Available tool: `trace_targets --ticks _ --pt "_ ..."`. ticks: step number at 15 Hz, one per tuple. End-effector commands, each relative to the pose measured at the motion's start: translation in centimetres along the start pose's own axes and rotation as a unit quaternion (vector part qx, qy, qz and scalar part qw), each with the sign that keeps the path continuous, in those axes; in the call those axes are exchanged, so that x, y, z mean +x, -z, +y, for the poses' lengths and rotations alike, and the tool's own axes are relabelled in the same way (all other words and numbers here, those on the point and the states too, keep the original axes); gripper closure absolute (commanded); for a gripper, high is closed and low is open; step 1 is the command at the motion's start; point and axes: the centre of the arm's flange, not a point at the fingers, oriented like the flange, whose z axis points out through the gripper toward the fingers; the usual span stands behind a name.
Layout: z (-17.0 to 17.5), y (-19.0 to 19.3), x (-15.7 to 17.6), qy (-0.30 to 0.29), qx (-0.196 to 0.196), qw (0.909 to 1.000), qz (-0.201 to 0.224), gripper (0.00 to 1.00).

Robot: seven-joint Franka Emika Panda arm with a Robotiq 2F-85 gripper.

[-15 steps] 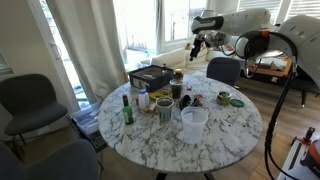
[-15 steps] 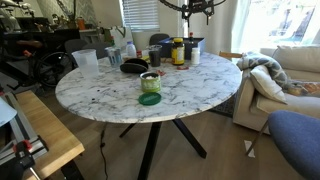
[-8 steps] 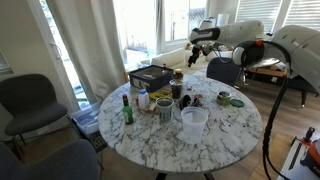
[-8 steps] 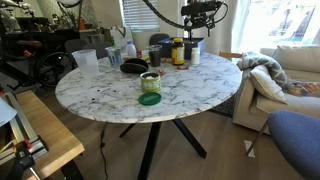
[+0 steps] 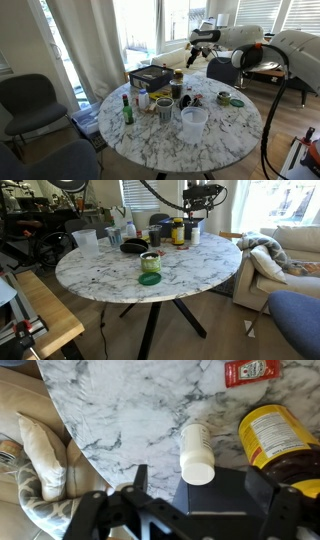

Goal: Move the white bottle to the right

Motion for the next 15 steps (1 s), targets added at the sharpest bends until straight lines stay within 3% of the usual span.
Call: trace_targets --ticks 1,8,13,14,15 --pt "0.0 0.0 0.0 0.000 0.000 1.0000 0.000 0.00" --pt "1.8 -3.9 0.5 0.017 -0.057 0.9974 0.042 0.00" --pt "2.7 -5.4 1.5 0.071 -0.038 0.9889 0.125 0.00" --pt "0.3 -3.8 0.0 0.049 -0.053 0.9930 0.093 0.00" --pt "0.2 -3.9 0.1 0.052 -0.051 0.9926 0.097 0.00"
